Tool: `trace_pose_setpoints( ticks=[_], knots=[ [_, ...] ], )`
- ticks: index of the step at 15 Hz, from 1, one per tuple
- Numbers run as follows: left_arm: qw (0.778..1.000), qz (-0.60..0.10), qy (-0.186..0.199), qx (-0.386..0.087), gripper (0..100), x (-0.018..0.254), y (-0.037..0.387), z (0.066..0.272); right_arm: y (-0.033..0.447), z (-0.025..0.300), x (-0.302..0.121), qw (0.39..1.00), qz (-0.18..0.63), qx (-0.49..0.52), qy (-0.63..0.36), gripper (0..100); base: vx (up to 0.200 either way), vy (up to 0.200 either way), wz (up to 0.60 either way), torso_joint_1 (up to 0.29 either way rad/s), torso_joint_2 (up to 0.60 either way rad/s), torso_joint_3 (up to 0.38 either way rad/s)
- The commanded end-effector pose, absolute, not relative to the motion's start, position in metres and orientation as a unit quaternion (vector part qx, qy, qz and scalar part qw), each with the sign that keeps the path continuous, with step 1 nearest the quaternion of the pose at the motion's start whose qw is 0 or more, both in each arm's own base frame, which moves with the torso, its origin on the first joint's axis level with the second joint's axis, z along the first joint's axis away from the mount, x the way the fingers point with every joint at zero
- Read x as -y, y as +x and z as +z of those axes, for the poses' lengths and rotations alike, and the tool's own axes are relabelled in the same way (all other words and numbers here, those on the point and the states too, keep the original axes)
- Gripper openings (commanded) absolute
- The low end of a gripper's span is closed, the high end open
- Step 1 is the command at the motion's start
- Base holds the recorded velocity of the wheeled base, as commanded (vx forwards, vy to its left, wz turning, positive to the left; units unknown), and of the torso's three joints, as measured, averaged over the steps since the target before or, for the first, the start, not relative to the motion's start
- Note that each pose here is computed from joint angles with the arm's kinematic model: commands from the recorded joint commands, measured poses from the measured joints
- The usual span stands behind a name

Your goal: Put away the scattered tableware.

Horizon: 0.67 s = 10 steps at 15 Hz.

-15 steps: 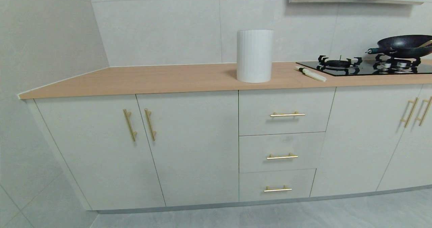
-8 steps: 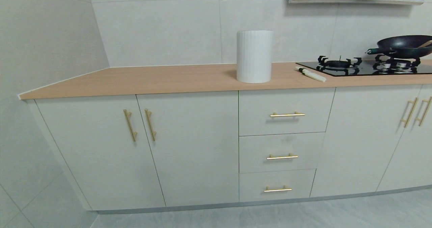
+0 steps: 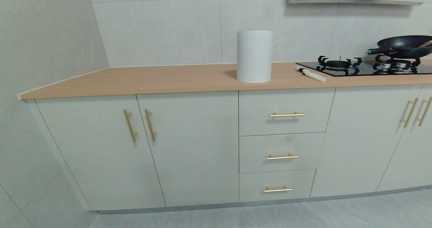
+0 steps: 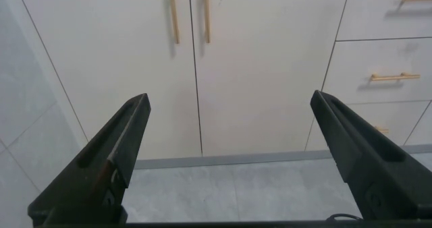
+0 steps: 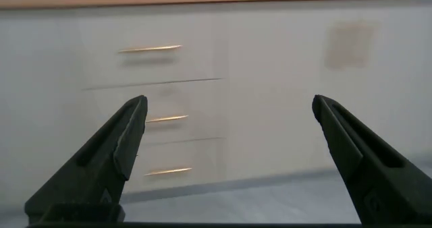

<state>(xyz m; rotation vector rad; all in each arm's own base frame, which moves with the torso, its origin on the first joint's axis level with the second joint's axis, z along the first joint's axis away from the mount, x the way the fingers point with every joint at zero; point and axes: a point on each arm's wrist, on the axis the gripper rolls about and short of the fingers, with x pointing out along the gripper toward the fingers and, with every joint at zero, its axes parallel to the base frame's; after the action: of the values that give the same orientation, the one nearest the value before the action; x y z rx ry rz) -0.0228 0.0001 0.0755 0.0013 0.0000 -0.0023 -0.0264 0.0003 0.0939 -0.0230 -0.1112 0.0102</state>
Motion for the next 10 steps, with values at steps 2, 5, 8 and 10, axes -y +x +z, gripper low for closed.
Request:
trace_pose_setpoints(
  ticks=[2,5,8,10],
  knots=[
    [1.000,-0.002,0.000,0.000,100,-0.0001,-0.0228,0.0755,-0.0228,0.0802,-0.0009,0.999,0.018,0.022,-0.014,100,0.000,0.000,0.00,0.000,0.00,0.000],
    [1.000,-0.002,0.000,0.000,100,-0.0001,-0.0228,0.0755,-0.0227,0.0755,-0.0007,1.000,0.015,-0.001,-0.016,100,0.000,0.000,0.00,0.000,0.00,0.000],
    [1.000,-0.002,0.000,0.000,100,-0.0001,-0.0228,0.0755,-0.0227,0.0757,-0.0001,1.000,0.002,0.000,-0.014,100,0.000,0.000,0.00,0.000,0.00,0.000],
    [1.000,-0.001,0.002,0.000,100,0.0000,-0.0228,0.0755,-0.0227,0.0757,-0.0001,1.000,0.002,0.000,-0.014,100,0.000,0.000,0.00,0.000,0.00,0.000]
  ],
)
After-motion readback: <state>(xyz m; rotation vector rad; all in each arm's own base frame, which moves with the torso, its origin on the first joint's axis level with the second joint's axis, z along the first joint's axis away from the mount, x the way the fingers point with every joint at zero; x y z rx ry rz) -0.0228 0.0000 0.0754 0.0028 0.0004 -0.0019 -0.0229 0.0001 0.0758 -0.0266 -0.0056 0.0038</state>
